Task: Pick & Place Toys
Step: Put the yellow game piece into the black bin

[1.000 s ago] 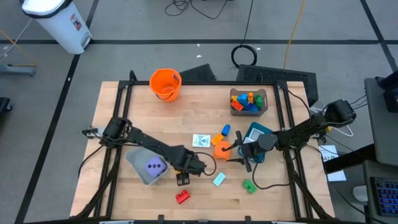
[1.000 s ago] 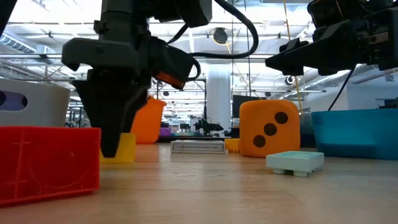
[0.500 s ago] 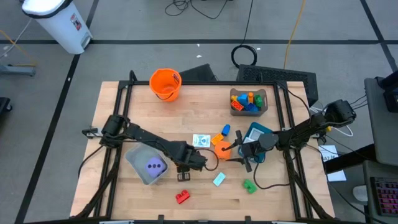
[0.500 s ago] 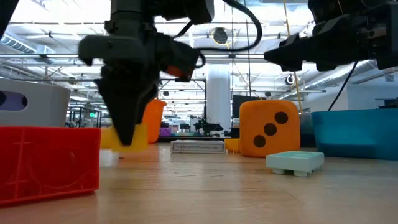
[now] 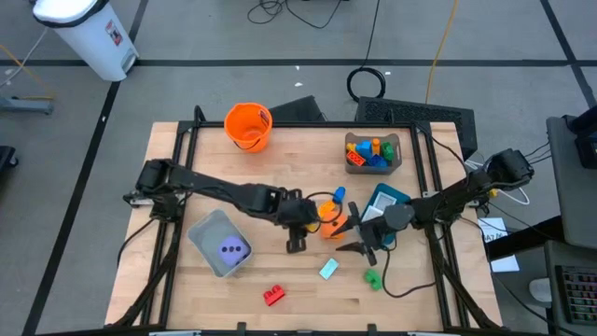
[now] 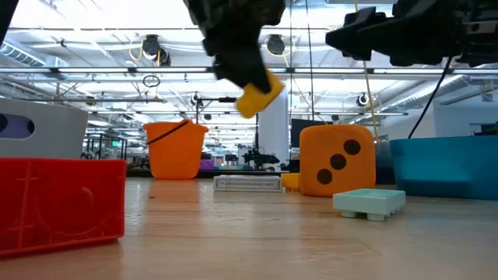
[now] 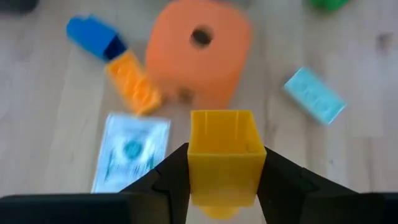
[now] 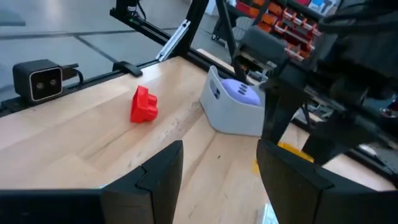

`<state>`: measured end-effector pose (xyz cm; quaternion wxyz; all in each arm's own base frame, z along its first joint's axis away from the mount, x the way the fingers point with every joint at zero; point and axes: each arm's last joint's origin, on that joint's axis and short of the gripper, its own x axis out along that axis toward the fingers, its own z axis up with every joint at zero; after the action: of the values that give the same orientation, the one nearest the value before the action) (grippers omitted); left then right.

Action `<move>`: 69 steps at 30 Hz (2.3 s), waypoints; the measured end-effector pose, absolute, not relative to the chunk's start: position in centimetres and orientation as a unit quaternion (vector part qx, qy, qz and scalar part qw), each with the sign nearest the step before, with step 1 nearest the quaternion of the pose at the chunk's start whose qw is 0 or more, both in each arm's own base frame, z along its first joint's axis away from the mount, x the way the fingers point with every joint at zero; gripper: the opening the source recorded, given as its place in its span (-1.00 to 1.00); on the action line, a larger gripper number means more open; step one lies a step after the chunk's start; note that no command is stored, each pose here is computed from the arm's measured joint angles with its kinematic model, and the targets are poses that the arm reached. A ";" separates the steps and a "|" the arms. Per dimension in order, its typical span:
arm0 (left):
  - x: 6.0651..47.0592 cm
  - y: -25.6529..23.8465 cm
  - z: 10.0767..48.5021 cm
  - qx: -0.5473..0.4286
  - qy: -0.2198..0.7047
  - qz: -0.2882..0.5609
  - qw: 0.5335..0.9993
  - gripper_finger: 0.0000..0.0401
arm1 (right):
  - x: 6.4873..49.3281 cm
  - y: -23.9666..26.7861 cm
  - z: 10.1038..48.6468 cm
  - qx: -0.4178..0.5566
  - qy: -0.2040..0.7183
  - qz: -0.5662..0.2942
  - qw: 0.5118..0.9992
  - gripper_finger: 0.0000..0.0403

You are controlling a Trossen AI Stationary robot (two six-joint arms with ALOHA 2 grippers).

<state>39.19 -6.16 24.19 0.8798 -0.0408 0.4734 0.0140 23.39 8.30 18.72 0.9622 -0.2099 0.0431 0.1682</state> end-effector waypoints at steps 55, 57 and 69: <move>41.6 -4.6 26.0 -0.062 0.344 -0.151 0.925 -0.24 | 24.5 8.7 20.1 -0.388 0.039 0.110 0.914 -0.03; 41.6 -4.6 26.0 -0.063 0.344 -0.153 0.924 -0.22 | 24.7 8.7 20.2 -0.395 0.045 0.114 0.910 -0.03; 41.6 -4.6 25.8 -0.068 0.349 -0.156 0.922 -0.24 | 25.4 8.9 20.7 -0.385 0.087 0.139 0.908 -0.04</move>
<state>41.63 -4.60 25.78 0.9216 -0.0679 0.3488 -0.1562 25.39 8.93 20.73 0.9081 -0.3851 0.0872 0.1394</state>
